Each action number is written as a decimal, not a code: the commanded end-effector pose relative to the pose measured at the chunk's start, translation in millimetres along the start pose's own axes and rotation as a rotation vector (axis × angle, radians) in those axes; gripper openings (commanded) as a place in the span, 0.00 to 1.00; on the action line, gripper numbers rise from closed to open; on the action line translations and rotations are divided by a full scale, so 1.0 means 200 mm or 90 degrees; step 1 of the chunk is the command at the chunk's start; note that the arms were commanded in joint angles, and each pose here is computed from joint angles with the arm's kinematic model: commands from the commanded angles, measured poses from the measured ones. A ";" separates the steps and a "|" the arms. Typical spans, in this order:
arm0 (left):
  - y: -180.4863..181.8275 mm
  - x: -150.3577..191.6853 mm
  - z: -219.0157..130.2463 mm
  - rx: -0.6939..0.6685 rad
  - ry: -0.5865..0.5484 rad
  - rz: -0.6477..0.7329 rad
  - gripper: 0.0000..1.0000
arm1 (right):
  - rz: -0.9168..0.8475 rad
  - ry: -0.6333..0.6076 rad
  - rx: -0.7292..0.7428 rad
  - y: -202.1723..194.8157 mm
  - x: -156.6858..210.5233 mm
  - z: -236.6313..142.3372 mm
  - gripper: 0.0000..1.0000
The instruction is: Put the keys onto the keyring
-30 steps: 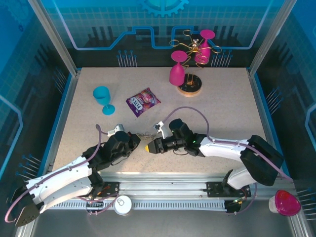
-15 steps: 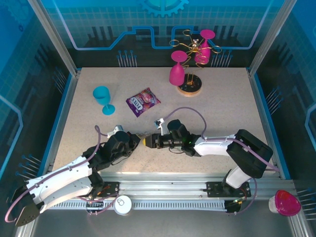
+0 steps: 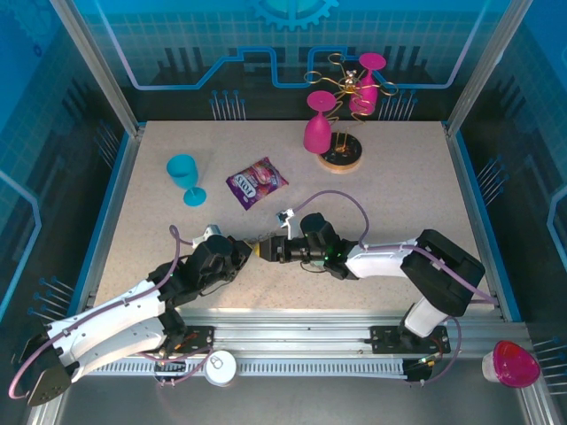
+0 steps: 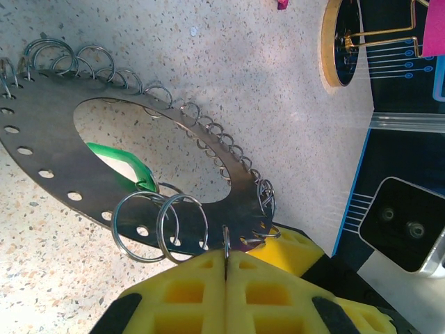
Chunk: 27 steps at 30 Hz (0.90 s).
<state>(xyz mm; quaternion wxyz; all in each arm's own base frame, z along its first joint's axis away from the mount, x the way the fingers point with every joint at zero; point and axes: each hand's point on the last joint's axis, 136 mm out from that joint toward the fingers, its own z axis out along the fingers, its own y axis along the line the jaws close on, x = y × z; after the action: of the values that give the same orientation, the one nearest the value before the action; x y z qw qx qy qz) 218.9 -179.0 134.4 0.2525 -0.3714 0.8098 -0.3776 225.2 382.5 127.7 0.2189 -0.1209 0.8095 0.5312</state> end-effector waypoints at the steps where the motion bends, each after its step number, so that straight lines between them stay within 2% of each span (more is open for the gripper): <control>1: 0.02 -0.01 0.01 -0.003 -0.009 -0.015 0.00 | -0.013 -0.028 -0.033 0.06 -0.09 0.01 0.38; 22: 0.01 -0.02 0.01 0.000 -0.011 -0.018 0.00 | -0.021 0.005 0.029 -0.02 -0.06 0.01 0.10; 26: 0.02 -0.02 0.00 -0.001 -0.014 -0.018 0.00 | -0.033 0.009 0.048 -0.04 -0.06 0.00 0.00; 27: 0.03 -0.03 0.00 -0.001 -0.016 -0.018 0.00 | -0.040 0.011 0.058 -0.04 -0.06 -0.01 0.00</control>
<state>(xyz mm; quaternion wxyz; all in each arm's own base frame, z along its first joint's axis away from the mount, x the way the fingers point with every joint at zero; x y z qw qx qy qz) 218.8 -179.0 134.2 0.2492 -0.3781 0.8070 -0.3791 229.3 382.6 124.2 0.2164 -0.1355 0.8231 0.5072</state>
